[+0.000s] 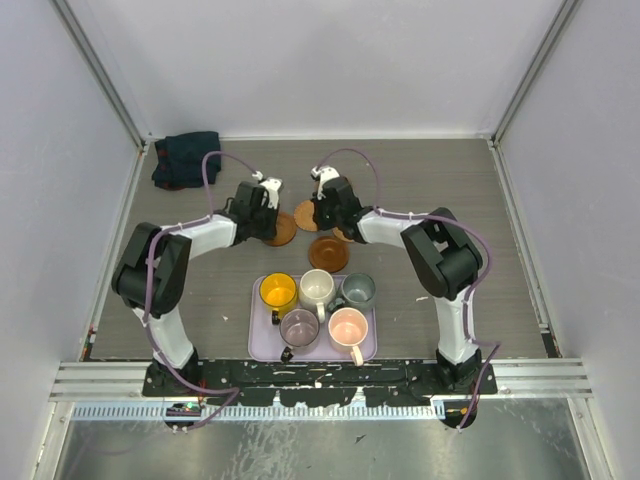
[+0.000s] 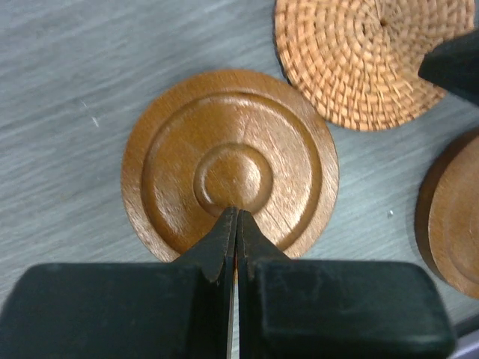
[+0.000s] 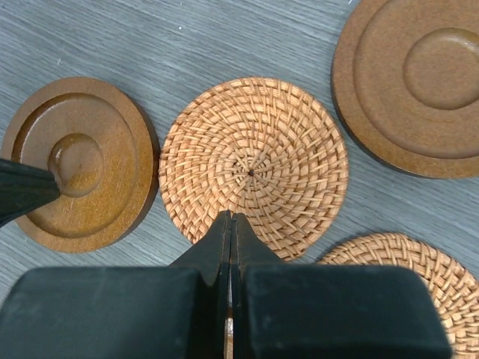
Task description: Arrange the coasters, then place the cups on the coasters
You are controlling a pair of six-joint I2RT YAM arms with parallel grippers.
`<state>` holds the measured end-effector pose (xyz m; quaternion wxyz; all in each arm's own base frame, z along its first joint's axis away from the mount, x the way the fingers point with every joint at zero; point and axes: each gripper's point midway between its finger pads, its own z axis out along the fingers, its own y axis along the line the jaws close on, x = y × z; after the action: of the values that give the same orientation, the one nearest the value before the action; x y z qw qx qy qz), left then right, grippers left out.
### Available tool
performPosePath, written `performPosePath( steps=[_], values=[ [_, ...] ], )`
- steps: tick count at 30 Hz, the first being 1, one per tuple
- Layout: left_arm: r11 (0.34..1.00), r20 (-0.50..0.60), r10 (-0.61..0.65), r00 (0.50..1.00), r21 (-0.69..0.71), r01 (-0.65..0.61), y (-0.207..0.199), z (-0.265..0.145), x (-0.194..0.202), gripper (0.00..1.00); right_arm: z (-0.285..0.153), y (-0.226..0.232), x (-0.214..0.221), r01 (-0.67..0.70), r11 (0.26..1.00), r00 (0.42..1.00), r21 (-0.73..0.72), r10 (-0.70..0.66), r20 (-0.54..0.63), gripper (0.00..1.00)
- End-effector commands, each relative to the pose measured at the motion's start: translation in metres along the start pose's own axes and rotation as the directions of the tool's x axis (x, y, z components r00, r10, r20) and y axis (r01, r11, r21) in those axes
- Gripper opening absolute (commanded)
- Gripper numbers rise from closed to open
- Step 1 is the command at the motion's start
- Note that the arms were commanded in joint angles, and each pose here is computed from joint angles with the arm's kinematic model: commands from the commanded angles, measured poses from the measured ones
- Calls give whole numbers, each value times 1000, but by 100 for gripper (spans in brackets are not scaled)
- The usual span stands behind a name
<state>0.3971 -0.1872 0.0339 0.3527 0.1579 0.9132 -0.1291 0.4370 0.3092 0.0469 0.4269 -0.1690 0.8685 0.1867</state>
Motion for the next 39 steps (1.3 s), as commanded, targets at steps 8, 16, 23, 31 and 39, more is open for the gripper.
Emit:
performPosePath(
  steps=[8,16,23,31,39],
  values=[
    [996,-87,-45,995,-77,38,9,21,-26,0,19,19,-11,16,999,999,-39,-18,-27,1],
    [984,-196,-105,975,-165,73,24,30,-8,0,28,24,-3,17,999,998,-49,-20,-61,1],
    [971,-188,-193,963,-178,160,44,36,-16,0,39,30,3,18,997,995,-75,-25,-91,1],
    [959,-164,-249,955,-183,219,66,48,-36,0,48,32,-1,28,997,995,-76,-36,-98,1],
    [950,-145,-281,949,-185,253,79,61,-52,0,60,33,-17,51,996,996,-72,-56,-74,1]
  ],
)
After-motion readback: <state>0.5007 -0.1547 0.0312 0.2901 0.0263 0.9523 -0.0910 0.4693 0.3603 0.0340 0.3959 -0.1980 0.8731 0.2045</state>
